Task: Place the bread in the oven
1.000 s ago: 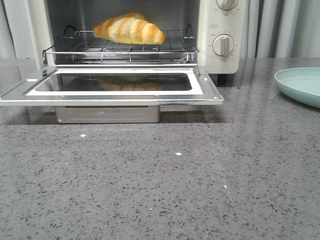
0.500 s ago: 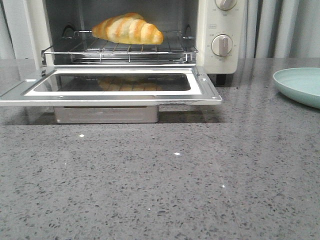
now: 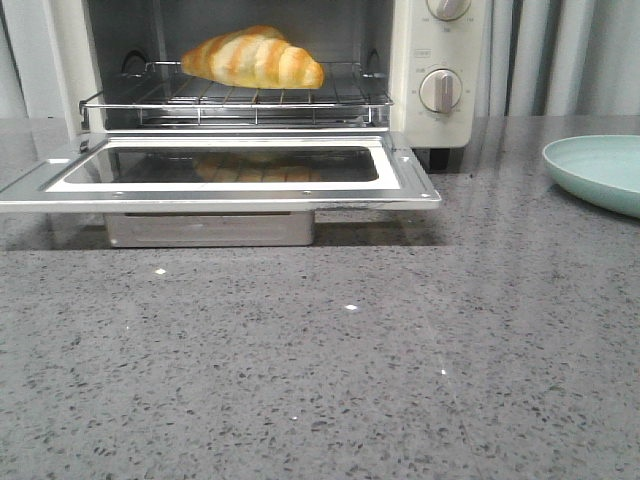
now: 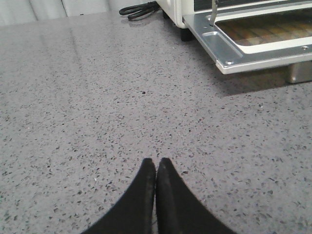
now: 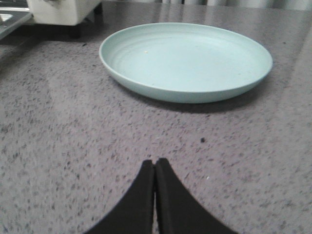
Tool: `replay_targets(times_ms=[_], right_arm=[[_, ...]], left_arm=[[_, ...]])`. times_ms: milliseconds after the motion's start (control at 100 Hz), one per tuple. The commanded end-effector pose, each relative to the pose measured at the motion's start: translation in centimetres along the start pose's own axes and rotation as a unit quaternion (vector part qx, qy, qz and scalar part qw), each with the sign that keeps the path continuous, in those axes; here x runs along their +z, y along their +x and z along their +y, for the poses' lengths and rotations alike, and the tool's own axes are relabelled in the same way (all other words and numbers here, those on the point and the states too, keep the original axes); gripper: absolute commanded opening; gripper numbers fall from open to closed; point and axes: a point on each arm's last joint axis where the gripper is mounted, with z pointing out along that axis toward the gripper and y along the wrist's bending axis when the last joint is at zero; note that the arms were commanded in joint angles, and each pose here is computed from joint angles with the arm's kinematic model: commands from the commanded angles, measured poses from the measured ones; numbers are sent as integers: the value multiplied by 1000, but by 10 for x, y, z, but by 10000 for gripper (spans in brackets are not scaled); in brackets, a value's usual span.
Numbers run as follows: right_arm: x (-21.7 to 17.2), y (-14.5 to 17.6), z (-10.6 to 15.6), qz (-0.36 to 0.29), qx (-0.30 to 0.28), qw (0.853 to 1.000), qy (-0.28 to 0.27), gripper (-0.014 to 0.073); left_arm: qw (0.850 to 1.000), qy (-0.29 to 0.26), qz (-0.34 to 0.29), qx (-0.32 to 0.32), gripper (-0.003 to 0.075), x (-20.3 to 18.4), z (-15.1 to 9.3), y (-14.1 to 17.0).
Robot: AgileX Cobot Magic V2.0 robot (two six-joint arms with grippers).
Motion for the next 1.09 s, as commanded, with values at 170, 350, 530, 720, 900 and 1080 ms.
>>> replay_targets(times_ms=[170, 350, 530, 720, 900, 1080], right_arm=[[-2, 12, 0, 18, -26, 1000, 1, -48], [-2, 12, 0, 15, -26, 1000, 0, -48], [-2, 12, 0, 15, -26, 1000, 0, -48], [-2, 12, 0, 15, -26, 1000, 0, -48], [-2, 12, 0, 15, -26, 1000, 0, -48], [-2, 12, 0, 15, -26, 1000, 0, -48]], left_arm=[[999, -2, -33, -6, -21, 0, 0, 1], [999, -2, -33, -6, -21, 0, 0, 1], [999, -2, -33, -6, -21, 0, 0, 1], [999, -2, -33, -6, -21, 0, 0, 1], [999, -2, -33, -6, -21, 0, 0, 1], [999, -2, -33, -6, -21, 0, 0, 1]])
